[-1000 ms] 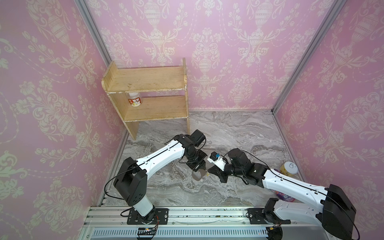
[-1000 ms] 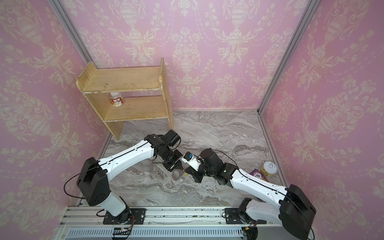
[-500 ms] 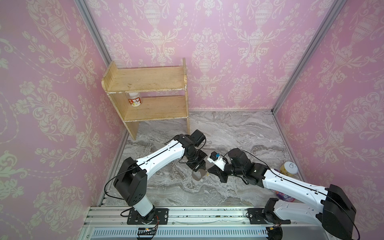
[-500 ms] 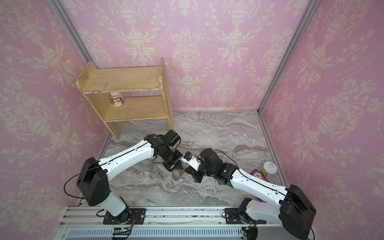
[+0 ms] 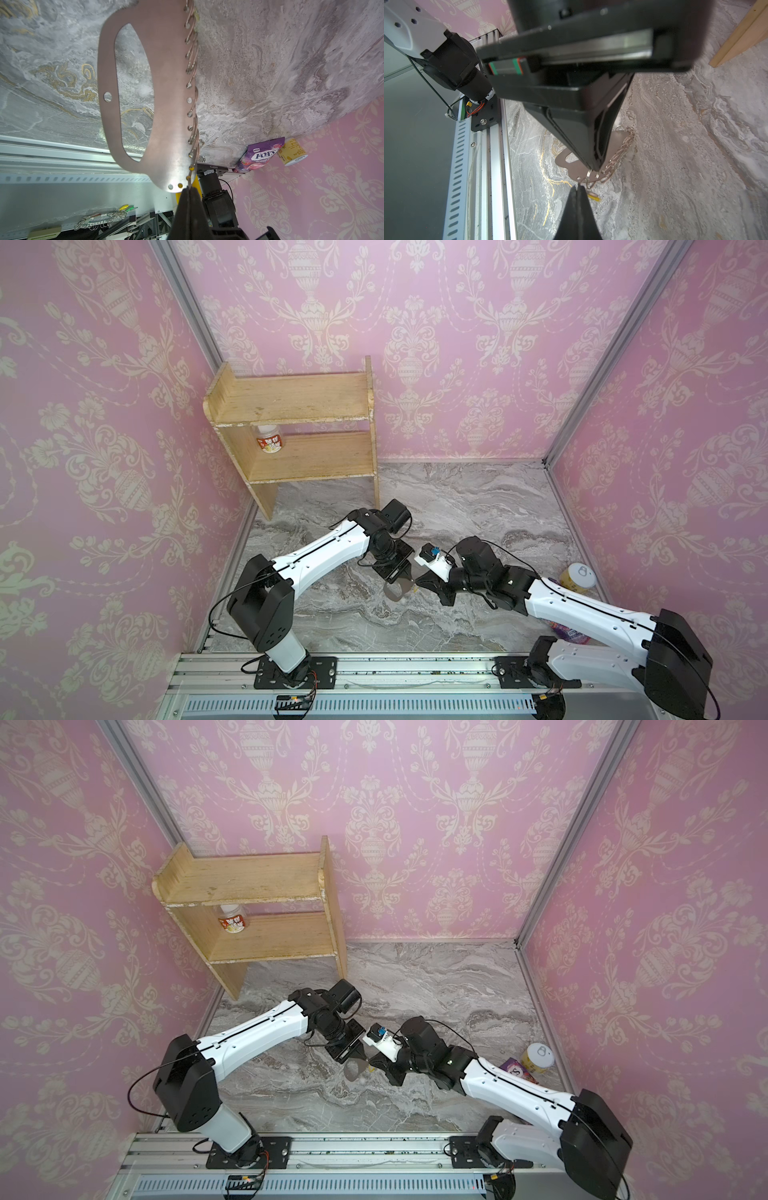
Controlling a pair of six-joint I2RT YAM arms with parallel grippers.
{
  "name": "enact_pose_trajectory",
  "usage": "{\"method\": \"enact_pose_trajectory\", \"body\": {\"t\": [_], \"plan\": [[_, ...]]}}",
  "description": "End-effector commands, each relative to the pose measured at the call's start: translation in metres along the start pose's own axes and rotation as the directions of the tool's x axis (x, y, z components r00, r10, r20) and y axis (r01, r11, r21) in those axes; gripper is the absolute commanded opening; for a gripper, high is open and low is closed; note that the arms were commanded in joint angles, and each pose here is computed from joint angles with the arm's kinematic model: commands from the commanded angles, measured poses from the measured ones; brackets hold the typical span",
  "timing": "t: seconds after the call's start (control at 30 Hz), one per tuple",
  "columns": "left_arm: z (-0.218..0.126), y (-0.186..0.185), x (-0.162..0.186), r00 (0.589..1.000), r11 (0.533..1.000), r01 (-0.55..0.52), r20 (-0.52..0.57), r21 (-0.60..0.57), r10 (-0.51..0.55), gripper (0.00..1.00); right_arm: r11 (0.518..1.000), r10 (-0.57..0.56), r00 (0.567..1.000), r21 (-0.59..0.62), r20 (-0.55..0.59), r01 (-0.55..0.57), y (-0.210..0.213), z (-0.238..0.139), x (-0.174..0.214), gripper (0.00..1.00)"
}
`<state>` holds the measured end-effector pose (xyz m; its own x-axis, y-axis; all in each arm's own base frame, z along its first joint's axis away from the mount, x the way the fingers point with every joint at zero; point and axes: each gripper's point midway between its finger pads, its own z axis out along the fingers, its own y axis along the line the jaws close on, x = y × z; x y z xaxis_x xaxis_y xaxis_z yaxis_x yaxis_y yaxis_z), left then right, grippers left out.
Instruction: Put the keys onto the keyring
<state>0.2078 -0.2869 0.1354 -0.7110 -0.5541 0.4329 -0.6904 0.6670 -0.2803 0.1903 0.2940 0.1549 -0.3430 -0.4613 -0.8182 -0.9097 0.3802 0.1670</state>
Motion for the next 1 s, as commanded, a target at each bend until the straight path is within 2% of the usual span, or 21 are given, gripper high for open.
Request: {"method": "enact_pose_trajectory", "body": {"t": [0.0, 0.7, 0.97], "plan": [[-0.004, -0.002, 0.0, 1.0, 1.0, -0.02, 0.022, -0.012, 0.021, 0.0, 1.0, -0.019, 1.0, -0.016, 0.012, 0.019, 0.004, -0.002, -0.009, 0.0], [-0.002, -0.005, 0.001, 0.999, 1.0, -0.03, 0.014, -0.003, 0.03, 0.0, 1.0, -0.009, 1.0, 0.005, -0.029, 0.009, -0.003, 0.007, -0.003, 0.0], [0.004, 0.002, -0.001, 1.0, 1.0, -0.014, 0.011, -0.014, 0.014, 0.0, 1.0, 0.005, 1.0, 0.019, 0.019, -0.005, -0.005, -0.008, -0.013, 0.0]]}}
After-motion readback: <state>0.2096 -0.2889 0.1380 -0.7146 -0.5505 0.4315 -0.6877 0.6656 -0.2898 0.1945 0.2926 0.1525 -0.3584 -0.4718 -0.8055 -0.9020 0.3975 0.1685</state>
